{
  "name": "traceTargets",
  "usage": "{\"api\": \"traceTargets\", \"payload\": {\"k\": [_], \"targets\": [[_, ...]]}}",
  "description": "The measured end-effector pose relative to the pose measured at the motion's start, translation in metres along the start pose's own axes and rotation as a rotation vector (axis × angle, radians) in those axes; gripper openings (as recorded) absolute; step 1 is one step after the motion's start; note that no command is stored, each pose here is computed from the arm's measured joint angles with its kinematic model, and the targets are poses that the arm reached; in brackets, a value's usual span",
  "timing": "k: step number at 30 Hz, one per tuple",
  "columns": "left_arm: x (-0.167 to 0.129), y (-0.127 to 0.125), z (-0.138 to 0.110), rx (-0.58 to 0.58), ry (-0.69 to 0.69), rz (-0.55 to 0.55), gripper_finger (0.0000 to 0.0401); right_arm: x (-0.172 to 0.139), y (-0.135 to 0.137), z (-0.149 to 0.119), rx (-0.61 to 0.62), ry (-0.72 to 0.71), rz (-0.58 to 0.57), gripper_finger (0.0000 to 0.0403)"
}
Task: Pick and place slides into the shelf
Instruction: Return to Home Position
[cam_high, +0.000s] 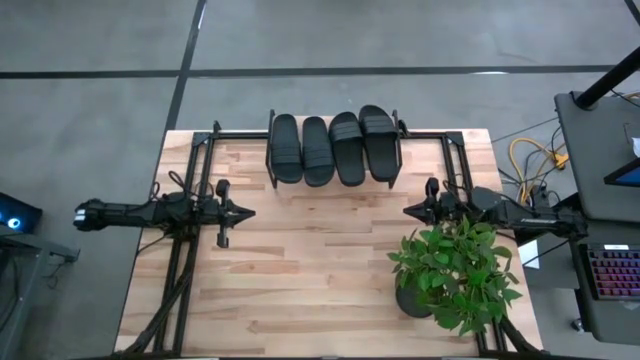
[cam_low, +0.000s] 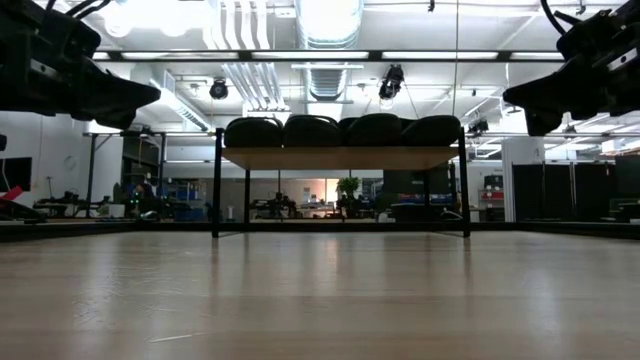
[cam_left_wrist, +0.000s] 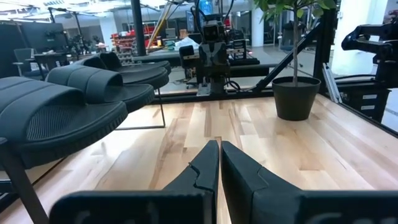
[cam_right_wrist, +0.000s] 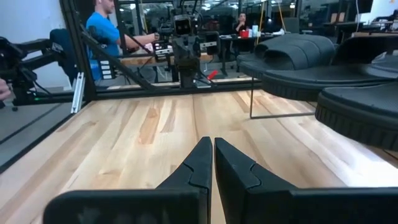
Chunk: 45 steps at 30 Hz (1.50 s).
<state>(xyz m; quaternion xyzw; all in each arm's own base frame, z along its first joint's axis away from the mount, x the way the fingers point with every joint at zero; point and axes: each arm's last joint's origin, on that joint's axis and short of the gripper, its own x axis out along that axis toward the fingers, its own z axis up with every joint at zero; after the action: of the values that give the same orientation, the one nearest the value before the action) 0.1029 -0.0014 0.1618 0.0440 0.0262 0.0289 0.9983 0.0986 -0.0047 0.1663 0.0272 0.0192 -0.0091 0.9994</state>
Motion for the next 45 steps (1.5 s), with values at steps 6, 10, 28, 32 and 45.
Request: {"api": "traceTargets", "payload": {"k": [6, 10, 28, 32, 45], "targets": [[0.0003, -0.0001, -0.0004, 0.001, 0.003, 0.000, 0.0000, 0.0000, 0.0003, 0.0002, 0.000, -0.002, 0.011, 0.0008], [0.0003, -0.0001, -0.0003, 0.001, 0.002, 0.000, 0.0000, 0.0001, 0.0003, 0.0002, 0.000, -0.001, 0.008, 0.0008], [0.0010, -0.0002, -0.0010, 0.002, 0.010, -0.002, 0.0000, 0.0001, 0.0002, 0.0001, -0.001, -0.001, 0.008, 0.0008], [0.0010, -0.0002, -0.0010, 0.002, 0.010, -0.002, 0.0000, 0.0001, 0.0002, 0.0001, -0.001, -0.001, 0.008, 0.0008], [0.0011, -0.0002, -0.0010, 0.002, 0.011, -0.002, 0.0000, 0.0001, 0.0002, 0.0001, -0.001, -0.001, 0.008, 0.0009]]}}
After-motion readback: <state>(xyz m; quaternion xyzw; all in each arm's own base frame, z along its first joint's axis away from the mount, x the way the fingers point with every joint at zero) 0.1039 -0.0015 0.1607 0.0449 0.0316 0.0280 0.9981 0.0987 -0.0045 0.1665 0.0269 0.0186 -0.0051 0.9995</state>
